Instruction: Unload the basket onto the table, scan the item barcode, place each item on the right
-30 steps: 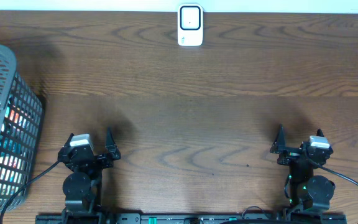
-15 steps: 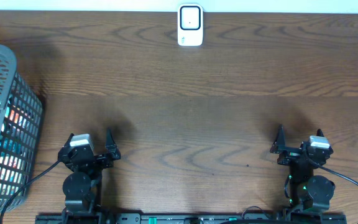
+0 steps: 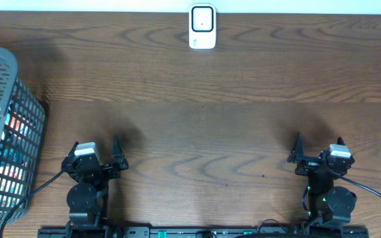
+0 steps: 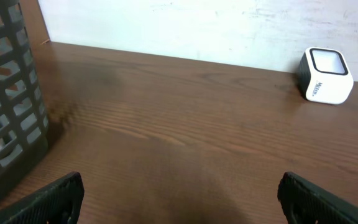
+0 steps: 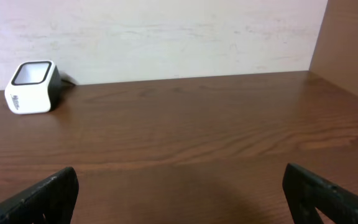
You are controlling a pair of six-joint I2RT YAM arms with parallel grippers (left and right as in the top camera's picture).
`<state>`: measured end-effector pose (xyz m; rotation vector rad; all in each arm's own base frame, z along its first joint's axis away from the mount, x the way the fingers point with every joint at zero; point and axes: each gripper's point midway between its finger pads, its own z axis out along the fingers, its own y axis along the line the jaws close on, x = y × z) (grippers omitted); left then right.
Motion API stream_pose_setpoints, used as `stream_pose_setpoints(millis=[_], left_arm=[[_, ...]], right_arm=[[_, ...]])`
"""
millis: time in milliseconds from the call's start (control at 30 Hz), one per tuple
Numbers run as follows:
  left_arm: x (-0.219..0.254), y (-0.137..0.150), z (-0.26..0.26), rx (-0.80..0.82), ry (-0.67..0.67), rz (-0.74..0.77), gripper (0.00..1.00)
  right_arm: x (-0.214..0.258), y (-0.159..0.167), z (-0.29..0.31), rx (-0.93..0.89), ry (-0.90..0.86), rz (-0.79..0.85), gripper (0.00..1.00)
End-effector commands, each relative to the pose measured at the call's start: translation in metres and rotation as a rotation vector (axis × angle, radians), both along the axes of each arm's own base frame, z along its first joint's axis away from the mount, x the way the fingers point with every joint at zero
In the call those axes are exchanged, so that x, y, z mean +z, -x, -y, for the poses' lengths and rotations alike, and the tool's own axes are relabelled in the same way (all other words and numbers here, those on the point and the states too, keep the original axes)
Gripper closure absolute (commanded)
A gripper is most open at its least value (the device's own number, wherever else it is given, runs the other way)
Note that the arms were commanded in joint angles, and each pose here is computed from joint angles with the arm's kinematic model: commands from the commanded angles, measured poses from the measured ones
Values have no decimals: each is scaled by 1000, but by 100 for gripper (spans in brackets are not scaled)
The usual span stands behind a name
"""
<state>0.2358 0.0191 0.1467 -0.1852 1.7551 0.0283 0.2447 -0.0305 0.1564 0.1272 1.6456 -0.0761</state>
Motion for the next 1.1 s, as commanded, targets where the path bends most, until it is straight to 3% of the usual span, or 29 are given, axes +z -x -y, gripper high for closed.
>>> stream_pose_setpoints(millis=[0, 1067], left_arm=[[-13, 0, 0, 0, 1, -28, 2], [-13, 0, -2, 2, -30, -32, 2]], right_arm=[[0, 0, 0, 3, 18, 1, 1], [0, 0, 0, 3, 18, 1, 1]])
